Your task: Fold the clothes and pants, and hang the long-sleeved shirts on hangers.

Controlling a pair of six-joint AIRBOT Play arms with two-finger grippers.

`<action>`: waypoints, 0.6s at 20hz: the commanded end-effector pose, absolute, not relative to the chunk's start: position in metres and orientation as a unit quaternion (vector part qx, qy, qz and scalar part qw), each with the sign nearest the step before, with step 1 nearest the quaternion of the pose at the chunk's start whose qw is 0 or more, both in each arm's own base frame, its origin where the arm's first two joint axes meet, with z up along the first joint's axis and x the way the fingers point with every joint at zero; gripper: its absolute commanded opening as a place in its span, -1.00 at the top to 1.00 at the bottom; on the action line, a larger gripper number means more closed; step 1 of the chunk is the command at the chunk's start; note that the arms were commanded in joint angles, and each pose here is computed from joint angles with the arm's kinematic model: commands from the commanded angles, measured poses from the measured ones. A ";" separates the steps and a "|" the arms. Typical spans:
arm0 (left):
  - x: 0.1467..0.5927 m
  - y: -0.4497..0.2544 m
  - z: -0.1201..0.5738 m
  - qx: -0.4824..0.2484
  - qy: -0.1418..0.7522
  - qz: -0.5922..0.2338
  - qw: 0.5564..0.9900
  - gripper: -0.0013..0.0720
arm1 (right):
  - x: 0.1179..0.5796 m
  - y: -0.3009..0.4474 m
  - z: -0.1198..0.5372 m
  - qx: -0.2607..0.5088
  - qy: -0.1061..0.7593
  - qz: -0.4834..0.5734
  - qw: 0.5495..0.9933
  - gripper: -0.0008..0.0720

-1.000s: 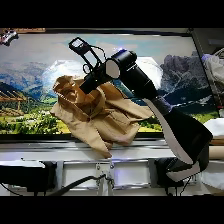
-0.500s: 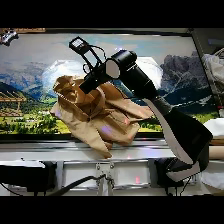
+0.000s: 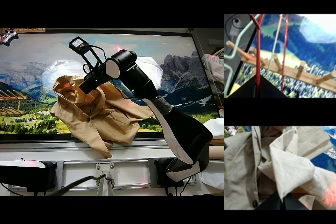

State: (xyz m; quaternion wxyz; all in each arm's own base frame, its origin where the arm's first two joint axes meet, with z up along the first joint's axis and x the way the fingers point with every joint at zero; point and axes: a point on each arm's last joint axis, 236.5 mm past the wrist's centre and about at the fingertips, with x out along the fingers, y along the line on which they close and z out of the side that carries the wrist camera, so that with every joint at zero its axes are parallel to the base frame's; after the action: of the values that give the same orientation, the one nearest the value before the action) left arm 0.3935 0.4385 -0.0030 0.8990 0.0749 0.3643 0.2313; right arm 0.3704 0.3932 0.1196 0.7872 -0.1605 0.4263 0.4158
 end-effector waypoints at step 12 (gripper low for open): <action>0.408 0.400 0.163 0.151 0.237 0.256 0.925 0.93 | 0.369 0.395 0.120 -0.163 0.424 0.420 0.785 0.88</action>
State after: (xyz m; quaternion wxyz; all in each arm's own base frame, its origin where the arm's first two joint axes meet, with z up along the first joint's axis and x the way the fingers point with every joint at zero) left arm 0.4034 0.4167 0.1144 0.9136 0.1476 0.2866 0.2479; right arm 0.3695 0.3936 0.1195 0.7856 -0.1619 0.4260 0.4185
